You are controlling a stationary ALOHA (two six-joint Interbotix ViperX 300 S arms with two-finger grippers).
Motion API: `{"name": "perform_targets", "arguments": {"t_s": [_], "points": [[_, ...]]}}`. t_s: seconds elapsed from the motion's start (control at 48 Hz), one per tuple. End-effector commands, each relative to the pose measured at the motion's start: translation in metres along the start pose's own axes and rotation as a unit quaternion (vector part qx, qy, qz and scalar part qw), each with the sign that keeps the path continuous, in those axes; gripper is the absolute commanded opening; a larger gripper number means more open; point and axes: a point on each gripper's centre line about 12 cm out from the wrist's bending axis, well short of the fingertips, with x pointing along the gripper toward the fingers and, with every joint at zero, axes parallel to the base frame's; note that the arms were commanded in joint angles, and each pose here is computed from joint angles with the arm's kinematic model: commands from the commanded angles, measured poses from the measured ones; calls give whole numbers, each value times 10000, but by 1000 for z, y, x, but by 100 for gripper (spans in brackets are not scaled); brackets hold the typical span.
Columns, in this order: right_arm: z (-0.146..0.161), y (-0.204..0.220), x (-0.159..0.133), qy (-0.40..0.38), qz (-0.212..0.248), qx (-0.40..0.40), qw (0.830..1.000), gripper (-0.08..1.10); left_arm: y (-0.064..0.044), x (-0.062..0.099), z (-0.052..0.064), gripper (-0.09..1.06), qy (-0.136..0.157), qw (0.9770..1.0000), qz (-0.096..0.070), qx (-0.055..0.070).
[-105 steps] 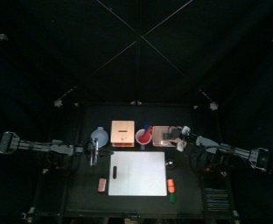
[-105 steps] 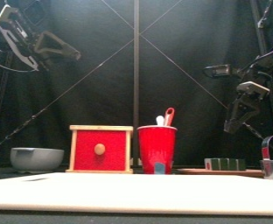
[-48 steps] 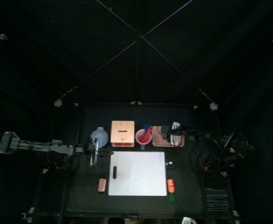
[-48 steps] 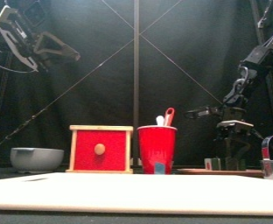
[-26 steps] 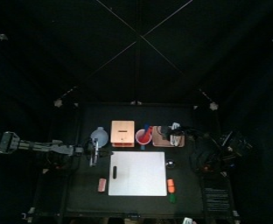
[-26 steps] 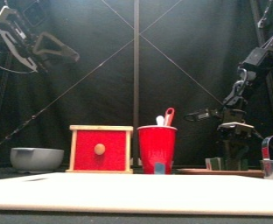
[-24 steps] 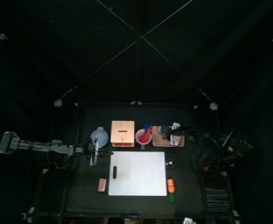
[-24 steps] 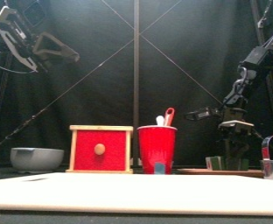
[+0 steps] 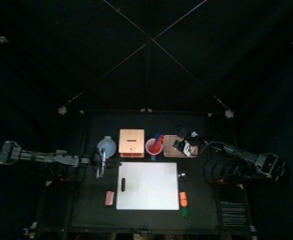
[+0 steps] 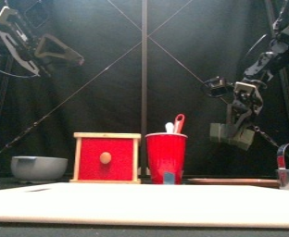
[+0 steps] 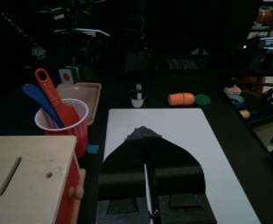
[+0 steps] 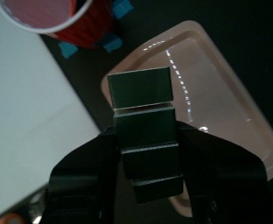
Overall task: Place sushi on board then cut the sushi with the knife then place the pieces on the plate
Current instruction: Place the sushi on the board
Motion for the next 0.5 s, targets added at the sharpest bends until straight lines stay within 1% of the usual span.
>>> {"name": "perform_targets", "arguments": {"t_s": [0.021, 0.271, 0.479, 0.5], "points": [[2, 21, -12, -211, 119, 153, 9996, 62, 0, 2, 5, -1, -92, 10000, 7, 7], [-7, 76, -11, -173, 372, 771, 9962, 62, 1, 2, 6, -1, -100, 9999, 23, 13], [-12, 114, -9, -252, 384, 1229, 9914, 62, 1, 2, 6, -1, -100, 9999, 20, 12], [-13, 118, -9, -267, 384, 1280, 9907, 62, 1, 2, 5, -1, -92, 10000, 23, -3]]}}
